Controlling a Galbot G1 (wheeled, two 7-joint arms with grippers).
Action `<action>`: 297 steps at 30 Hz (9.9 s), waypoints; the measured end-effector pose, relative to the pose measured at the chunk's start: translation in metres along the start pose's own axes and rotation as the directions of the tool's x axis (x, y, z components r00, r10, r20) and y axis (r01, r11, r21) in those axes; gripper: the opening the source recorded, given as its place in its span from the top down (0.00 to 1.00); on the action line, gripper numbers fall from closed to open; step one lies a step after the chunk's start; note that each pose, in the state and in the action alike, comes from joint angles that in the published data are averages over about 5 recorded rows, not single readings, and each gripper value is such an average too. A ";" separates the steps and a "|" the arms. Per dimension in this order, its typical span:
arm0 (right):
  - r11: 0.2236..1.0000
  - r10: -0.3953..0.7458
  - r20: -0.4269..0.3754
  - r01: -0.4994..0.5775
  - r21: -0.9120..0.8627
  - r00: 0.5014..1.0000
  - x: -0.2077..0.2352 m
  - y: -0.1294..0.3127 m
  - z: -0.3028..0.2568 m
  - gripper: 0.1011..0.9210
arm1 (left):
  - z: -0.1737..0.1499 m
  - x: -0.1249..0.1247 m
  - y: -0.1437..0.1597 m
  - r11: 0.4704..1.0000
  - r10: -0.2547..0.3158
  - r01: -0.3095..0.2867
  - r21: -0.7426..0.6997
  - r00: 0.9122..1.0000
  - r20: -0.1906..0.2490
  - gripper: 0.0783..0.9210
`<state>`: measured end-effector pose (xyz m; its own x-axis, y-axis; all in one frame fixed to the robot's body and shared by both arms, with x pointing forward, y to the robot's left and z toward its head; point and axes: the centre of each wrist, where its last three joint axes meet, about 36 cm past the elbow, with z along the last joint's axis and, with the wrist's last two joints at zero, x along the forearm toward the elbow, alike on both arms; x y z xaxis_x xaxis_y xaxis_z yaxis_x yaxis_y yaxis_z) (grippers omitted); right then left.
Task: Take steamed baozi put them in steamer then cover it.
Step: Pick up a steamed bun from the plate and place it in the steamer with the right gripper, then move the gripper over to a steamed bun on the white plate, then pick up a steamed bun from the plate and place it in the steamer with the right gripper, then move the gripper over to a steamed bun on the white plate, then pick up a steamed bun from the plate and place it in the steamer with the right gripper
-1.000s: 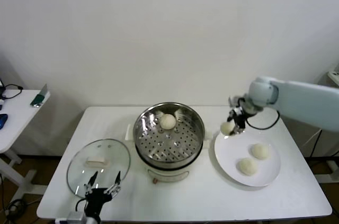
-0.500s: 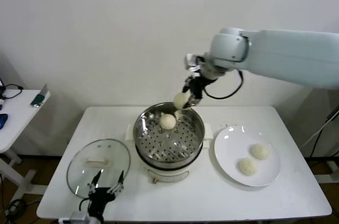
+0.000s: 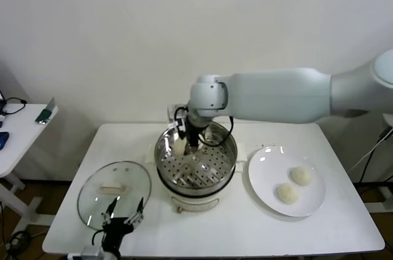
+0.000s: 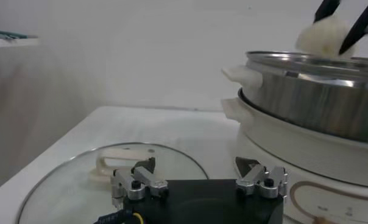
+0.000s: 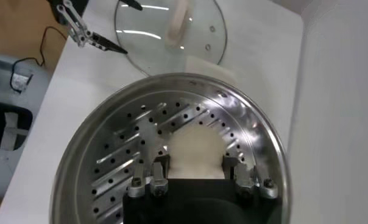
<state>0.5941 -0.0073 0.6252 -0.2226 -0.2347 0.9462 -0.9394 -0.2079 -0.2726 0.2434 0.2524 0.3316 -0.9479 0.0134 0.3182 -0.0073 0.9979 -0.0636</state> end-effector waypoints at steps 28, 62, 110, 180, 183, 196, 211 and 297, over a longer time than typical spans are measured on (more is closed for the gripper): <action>1.000 0.011 -0.020 -0.010 0.008 1.000 0.027 -0.016 0.064 0.12 | -0.002 0.001 -0.002 1.000 0.007 -0.007 -0.009 1.000 0.000 0.12; 0.962 -0.173 -0.182 0.126 -0.242 0.968 -0.026 0.139 0.346 0.12 | 0.001 0.004 0.001 1.000 -0.010 0.010 -0.005 1.000 -0.004 0.12; 0.840 0.009 -0.014 0.000 0.543 1.000 0.119 -0.007 0.174 0.33 | -0.003 0.006 0.000 1.000 0.003 -0.003 -0.031 1.000 -0.005 0.12; 0.909 -0.087 -0.153 0.141 0.392 0.984 0.113 0.004 0.267 0.12 | -0.009 0.002 -0.004 1.000 0.010 -0.010 -0.011 1.000 0.020 0.12; 0.955 -0.103 -0.159 0.142 0.262 0.982 0.104 0.024 0.312 0.12 | -0.010 0.002 -0.004 1.000 0.009 -0.009 -0.011 1.000 0.020 0.12; 0.990 -0.141 -0.202 0.134 -0.049 0.969 0.030 0.077 0.409 0.12 | -0.005 0.007 -0.002 1.000 0.001 -0.001 -0.016 1.000 0.002 0.12; 0.975 -0.169 -0.217 0.130 -0.180 0.961 -0.039 0.100 0.439 0.12 | 0.000 0.010 -0.002 1.000 -0.005 0.005 -0.023 1.000 -0.015 0.12; 0.999 -0.015 -0.103 0.018 0.031 0.995 -0.005 0.024 0.096 0.34 | -0.015 0.015 0.007 1.000 -0.004 0.004 -0.031 1.000 0.009 0.12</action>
<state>0.5972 -0.1022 0.5976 -0.2345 -0.1322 0.9631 -0.9346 -0.2417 -0.2608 0.2334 0.2605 0.3503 -0.9507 0.0088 0.3099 -0.0016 0.9995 -0.0331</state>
